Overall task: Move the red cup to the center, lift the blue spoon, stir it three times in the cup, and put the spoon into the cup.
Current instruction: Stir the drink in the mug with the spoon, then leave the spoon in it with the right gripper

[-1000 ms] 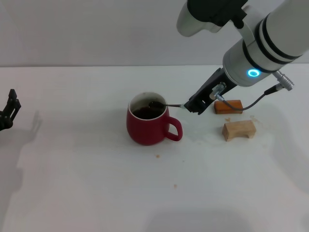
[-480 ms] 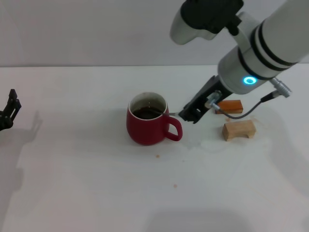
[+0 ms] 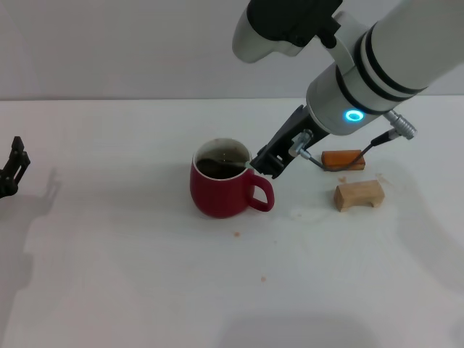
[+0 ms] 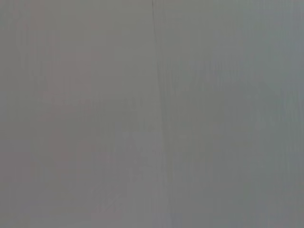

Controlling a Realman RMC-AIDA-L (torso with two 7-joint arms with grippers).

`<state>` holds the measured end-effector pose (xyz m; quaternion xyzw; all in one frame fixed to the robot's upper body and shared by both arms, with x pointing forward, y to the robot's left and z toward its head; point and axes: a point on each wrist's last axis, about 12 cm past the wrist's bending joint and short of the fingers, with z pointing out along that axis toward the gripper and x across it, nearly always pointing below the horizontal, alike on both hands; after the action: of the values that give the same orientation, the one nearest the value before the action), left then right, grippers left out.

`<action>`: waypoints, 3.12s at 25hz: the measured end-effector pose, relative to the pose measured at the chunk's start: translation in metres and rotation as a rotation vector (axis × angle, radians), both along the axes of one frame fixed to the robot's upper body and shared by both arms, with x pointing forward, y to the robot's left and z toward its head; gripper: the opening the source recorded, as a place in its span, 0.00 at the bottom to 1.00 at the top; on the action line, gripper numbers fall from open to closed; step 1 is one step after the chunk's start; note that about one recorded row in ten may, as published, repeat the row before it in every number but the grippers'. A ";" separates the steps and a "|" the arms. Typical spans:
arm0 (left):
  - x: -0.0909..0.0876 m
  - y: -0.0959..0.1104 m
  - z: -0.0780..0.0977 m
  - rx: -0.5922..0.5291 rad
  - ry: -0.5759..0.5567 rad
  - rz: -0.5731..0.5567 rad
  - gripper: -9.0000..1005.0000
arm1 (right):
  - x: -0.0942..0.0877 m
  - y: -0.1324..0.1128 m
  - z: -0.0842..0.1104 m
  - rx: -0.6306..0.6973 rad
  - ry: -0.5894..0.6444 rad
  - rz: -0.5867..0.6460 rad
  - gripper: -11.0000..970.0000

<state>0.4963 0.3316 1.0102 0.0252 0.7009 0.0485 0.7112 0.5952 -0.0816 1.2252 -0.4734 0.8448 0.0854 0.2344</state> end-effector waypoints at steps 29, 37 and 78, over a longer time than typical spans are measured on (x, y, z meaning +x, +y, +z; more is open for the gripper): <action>0.000 0.000 0.000 0.001 0.001 0.000 0.84 | -0.002 -0.017 -0.005 -0.034 0.014 -0.041 0.14; 0.001 0.000 0.000 0.001 0.000 -0.001 0.84 | -0.007 -0.006 -0.003 -0.008 0.020 -0.001 0.14; -0.001 0.000 -0.001 0.007 0.009 -0.003 0.84 | -0.010 -0.016 -0.007 -0.028 0.013 -0.027 0.13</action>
<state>0.4952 0.3320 1.0088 0.0290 0.7037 0.0495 0.7082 0.5852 -0.0979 1.2180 -0.4647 0.8536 0.0734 0.2235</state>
